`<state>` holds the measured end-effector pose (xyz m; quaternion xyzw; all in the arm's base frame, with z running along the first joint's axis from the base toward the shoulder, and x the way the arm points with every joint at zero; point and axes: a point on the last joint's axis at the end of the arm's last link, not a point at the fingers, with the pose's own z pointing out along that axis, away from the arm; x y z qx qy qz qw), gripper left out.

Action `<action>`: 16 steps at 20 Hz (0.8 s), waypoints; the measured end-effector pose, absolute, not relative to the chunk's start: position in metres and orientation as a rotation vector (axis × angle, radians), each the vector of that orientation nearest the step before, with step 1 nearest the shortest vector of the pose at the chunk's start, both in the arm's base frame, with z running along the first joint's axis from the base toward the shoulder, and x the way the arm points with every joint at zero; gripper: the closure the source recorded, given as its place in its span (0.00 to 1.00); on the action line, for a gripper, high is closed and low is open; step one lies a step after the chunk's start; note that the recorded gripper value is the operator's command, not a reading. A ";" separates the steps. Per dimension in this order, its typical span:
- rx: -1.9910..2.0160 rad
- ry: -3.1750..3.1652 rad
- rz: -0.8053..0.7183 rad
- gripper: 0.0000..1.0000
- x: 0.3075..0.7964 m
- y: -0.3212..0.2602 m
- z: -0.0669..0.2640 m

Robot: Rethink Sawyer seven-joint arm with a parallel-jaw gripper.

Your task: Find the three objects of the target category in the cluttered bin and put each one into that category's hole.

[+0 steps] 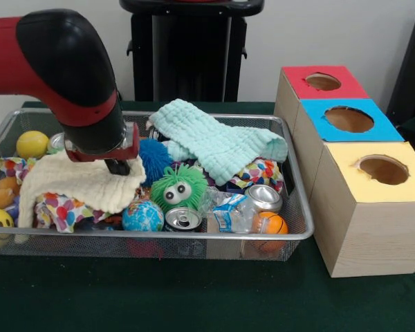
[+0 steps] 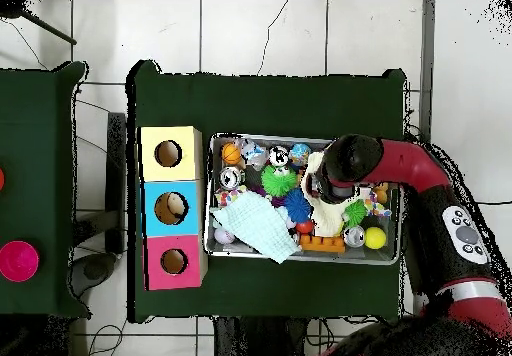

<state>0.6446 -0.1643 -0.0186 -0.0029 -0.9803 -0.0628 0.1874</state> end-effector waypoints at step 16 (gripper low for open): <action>0.001 -2.816 -0.152 1.00 0.679 -0.159 -0.005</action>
